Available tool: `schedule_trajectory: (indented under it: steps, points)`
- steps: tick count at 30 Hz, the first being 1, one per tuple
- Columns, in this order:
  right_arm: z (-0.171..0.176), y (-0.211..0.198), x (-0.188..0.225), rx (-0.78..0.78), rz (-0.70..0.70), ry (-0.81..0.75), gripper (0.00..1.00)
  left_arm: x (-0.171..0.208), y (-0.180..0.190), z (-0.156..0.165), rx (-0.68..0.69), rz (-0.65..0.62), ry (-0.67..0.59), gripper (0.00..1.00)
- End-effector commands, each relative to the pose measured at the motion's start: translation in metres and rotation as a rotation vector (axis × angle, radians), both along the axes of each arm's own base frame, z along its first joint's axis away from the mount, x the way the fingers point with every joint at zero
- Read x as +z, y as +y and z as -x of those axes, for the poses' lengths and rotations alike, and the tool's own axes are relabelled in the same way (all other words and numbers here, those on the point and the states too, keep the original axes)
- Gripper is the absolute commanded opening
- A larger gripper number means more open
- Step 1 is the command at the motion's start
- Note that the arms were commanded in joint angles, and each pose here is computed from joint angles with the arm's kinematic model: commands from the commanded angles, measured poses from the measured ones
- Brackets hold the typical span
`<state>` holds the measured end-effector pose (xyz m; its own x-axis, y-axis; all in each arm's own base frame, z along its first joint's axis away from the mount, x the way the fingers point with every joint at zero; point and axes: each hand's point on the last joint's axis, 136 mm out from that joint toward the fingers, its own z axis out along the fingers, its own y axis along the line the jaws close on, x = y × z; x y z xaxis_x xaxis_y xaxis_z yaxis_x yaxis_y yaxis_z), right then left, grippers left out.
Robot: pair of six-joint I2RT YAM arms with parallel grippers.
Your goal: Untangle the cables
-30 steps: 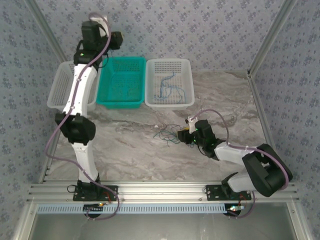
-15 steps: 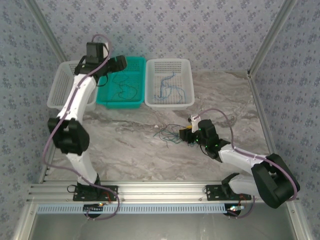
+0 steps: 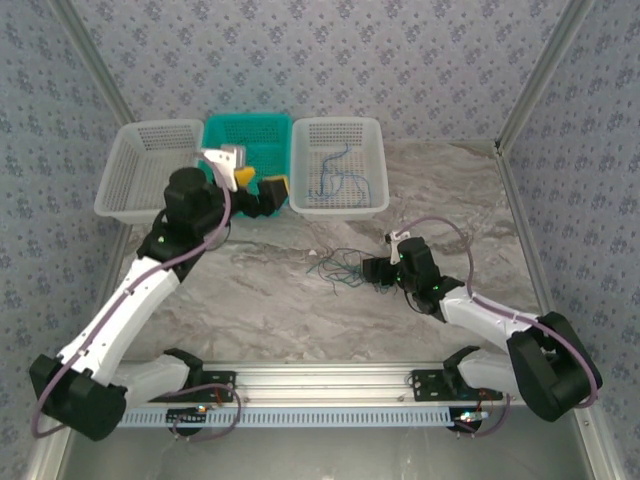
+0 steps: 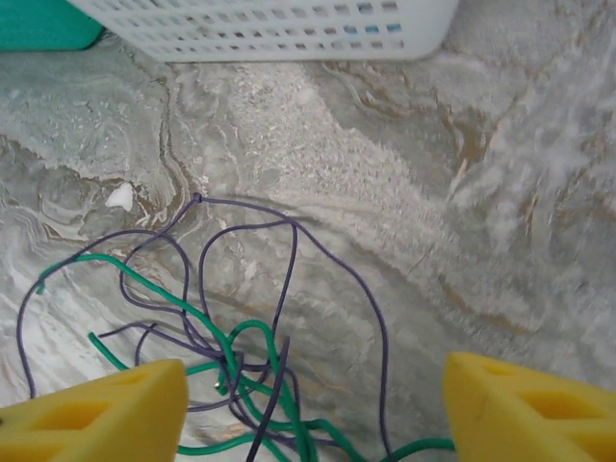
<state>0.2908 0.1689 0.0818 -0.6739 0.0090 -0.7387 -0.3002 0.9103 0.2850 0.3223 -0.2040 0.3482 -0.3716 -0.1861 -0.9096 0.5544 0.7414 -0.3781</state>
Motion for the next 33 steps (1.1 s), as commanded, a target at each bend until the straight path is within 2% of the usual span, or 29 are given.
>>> schedule_trajectory:
  steps: [1,6,9,10,17,21,26,29,33]
  points:
    - [0.008,0.008,-0.010,0.006,-0.040,0.065,0.56,-0.010,0.003,0.010,0.004,-0.024,-0.036,0.99]
    - [0.001,0.012,-0.013,0.007,-0.031,0.083,0.32,-0.039,0.003,0.016,-0.012,-0.056,0.026,0.99]
    - [-0.003,0.018,-0.008,0.022,-0.042,0.077,0.03,-0.050,-0.001,0.019,-0.040,-0.052,0.049,0.99]
    - [-0.004,0.019,-0.004,0.019,-0.048,0.073,0.00,-0.053,-0.003,0.020,-0.055,-0.048,0.051,0.99]
    - [0.000,0.027,0.081,0.117,-0.104,-0.170,0.00,-0.052,-0.036,0.047,-0.267,-0.075,-0.005,0.99]
    - [0.012,0.038,0.123,0.247,-0.108,-0.253,0.00,-0.048,-0.057,0.063,-0.387,-0.101,-0.059,0.99]
    - [0.032,0.059,0.174,0.406,-0.208,-0.369,0.00,-0.046,-0.099,0.092,-0.587,-0.148,-0.183,0.99]
    - [0.045,0.070,0.187,0.504,-0.234,-0.404,0.00,-0.056,-0.124,0.107,-0.667,-0.222,-0.283,0.99]
    - [0.054,0.076,0.190,0.560,-0.250,-0.408,0.00,-0.070,-0.137,0.097,-0.637,-0.262,-0.365,0.99]
